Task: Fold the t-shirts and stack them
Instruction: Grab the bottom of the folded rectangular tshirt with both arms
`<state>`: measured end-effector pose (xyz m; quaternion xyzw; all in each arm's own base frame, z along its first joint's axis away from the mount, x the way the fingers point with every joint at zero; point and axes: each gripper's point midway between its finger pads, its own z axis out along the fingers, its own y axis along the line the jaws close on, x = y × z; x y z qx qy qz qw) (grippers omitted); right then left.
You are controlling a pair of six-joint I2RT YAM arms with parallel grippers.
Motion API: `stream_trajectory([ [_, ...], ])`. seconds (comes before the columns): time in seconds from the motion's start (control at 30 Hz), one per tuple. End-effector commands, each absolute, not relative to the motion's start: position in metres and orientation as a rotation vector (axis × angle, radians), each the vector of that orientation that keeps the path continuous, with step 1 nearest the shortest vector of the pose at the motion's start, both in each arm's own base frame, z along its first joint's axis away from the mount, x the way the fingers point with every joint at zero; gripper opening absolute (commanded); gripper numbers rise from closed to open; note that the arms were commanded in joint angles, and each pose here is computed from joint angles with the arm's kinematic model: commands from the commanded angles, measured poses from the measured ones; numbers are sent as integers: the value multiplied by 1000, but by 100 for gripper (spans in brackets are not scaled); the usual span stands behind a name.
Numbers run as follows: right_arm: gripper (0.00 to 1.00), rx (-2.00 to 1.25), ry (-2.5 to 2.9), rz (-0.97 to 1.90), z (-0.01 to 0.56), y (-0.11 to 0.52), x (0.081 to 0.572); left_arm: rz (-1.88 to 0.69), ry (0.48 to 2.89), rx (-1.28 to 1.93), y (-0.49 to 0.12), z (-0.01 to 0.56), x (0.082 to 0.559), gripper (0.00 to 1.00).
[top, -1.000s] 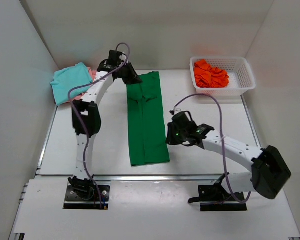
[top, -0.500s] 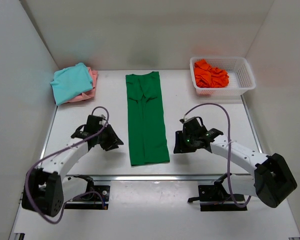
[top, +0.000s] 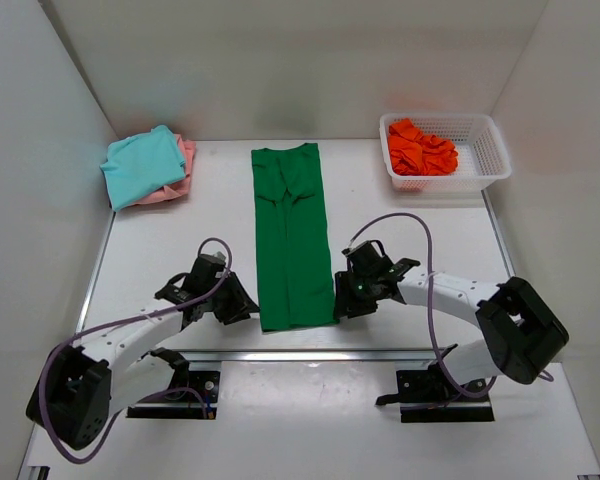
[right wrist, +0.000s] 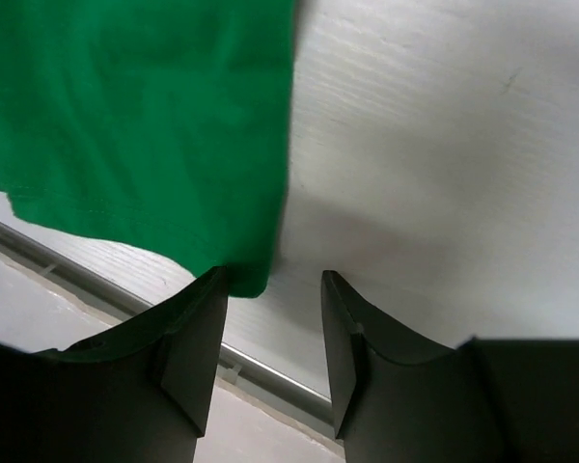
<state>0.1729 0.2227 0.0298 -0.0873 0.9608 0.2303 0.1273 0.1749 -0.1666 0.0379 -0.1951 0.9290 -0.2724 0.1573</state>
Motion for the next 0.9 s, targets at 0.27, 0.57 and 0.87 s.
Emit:
stream_trajectory([
  [0.27, 14, -297, 2797, 678, 33, 247, 176, -658, 2801, -329, -208, 25, 175, 35],
  [0.57, 0, -237, 2813, 690, 32, 232, 167, -597, 2848, -350, -178, 14, 158, 0],
  [0.87, 0, -247, 2813, 760, 42, 236, 154, -701, 2864, -288, -191, 23, 147, 0],
])
